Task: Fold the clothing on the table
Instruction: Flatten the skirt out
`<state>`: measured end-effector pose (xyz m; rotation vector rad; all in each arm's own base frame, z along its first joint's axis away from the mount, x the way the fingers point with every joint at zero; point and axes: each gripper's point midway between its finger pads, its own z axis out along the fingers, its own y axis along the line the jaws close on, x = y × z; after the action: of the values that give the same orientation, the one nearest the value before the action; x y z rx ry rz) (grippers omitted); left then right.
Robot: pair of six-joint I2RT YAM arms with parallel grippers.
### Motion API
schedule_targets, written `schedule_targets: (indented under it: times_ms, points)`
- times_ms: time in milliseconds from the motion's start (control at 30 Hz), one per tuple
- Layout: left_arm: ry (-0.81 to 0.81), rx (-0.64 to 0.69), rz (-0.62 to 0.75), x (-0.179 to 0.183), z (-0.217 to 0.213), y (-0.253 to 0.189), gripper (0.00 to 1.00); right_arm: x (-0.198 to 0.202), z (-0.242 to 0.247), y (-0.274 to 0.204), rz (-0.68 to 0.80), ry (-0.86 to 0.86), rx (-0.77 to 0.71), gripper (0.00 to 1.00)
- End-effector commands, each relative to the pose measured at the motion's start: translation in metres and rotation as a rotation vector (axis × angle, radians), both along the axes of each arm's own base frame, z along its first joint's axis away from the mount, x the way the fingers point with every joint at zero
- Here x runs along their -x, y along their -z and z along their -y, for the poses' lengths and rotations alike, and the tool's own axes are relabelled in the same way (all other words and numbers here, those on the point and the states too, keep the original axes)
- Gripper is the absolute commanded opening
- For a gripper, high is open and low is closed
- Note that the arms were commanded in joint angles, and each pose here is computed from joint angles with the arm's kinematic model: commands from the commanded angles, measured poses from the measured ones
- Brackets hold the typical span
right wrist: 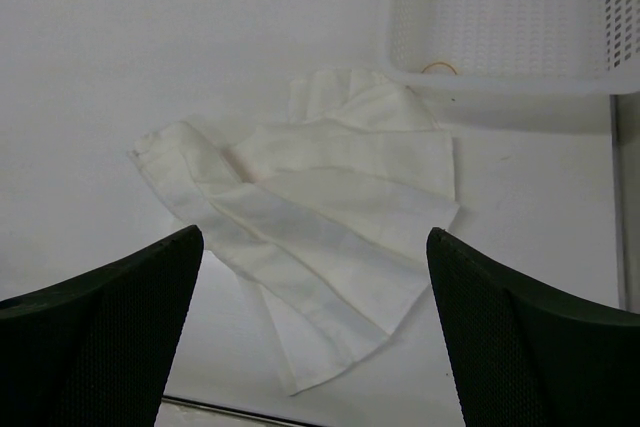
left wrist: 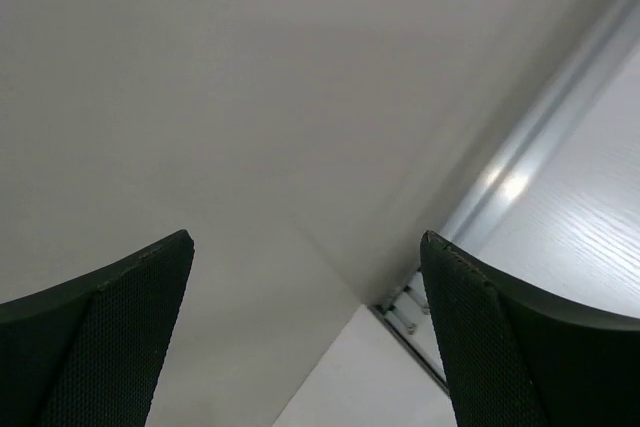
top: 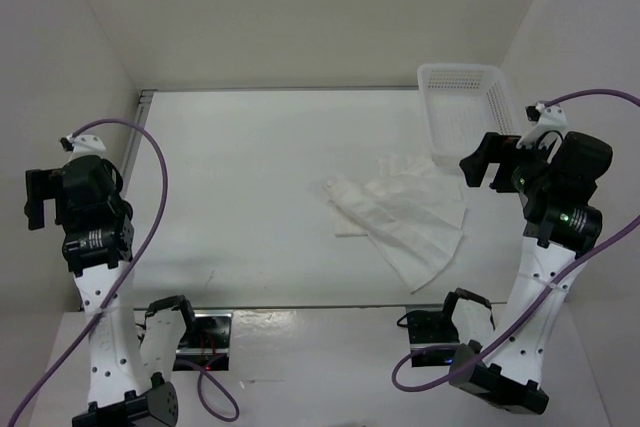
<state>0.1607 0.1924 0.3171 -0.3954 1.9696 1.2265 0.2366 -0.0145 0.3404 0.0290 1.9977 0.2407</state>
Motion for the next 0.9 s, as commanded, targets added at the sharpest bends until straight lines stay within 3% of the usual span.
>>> schedule_targets:
  times_ms: [0,133,267,400,700,867]
  points:
    - [0.181,0.172,0.021,-0.018,0.029,0.013,1.0,-0.001,0.006,-0.004,0.01,-0.003,0.048,0.96]
    - [0.377,0.36,0.007,-0.037,0.068,0.032,1.0,-0.003,0.001,0.023,-0.077,-0.065,0.015,0.96]
    - [0.631,0.507,0.062,-0.05,0.118,0.032,1.0,-0.004,-0.02,0.052,-0.15,-0.18,-0.11,0.96]
    - [0.798,0.628,0.139,-0.054,0.158,0.022,1.0,-0.01,-0.019,0.046,-0.12,-0.192,-0.065,0.95]
    - [0.87,0.648,0.237,-0.054,0.174,0.016,1.0,-0.024,0.015,-0.002,-0.008,0.037,0.027,0.95]
    - [0.873,0.626,0.269,-0.048,0.175,0.01,1.0,-0.004,0.041,-0.059,0.119,0.221,0.157,0.98]
